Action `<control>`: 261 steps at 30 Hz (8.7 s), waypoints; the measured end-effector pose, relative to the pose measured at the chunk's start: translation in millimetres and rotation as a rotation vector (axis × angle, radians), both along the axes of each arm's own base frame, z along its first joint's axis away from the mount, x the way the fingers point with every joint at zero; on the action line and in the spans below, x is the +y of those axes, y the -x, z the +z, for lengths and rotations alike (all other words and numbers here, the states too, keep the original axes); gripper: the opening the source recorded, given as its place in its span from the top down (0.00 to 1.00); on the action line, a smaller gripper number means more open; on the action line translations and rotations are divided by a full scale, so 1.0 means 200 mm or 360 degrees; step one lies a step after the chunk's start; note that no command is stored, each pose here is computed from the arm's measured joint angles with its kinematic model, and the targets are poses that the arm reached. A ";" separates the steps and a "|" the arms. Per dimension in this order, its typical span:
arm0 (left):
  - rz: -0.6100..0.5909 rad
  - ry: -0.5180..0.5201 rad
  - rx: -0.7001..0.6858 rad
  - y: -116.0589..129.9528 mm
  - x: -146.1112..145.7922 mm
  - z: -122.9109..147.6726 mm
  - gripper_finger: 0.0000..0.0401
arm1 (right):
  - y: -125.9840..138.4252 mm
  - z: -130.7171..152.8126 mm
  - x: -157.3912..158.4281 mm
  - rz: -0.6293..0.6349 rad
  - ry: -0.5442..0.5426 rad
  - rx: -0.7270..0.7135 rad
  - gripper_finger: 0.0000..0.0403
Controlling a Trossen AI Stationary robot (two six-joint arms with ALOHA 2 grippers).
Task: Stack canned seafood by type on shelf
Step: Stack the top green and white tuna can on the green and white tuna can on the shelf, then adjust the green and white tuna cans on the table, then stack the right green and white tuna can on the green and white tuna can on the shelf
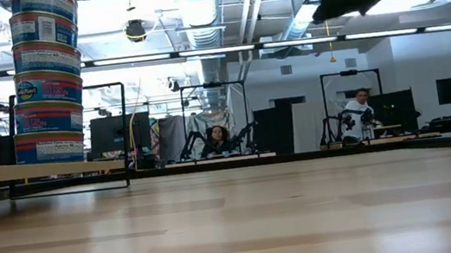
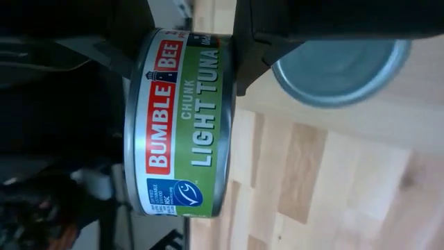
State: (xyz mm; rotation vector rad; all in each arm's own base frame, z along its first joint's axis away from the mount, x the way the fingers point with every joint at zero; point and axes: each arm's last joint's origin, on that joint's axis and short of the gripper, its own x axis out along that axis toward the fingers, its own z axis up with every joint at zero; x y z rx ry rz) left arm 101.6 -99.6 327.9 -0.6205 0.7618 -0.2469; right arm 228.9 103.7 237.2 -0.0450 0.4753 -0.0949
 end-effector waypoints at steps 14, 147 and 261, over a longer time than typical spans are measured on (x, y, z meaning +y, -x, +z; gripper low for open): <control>-0.0069 0.0214 0.0125 0.16 0.13 -0.18 0.66 | 0.01 0.15 -0.10 -0.0006 0.0119 -0.0256 0.45; 0.0448 -0.0862 -0.0708 -0.56 -0.33 0.16 0.34 | 0.09 -0.41 0.13 -0.0106 0.0096 0.2068 0.45; 0.0318 -0.1079 -0.0445 -0.66 -0.33 0.17 0.34 | -0.01 -0.43 -0.11 -0.0069 -0.0315 0.0408 0.79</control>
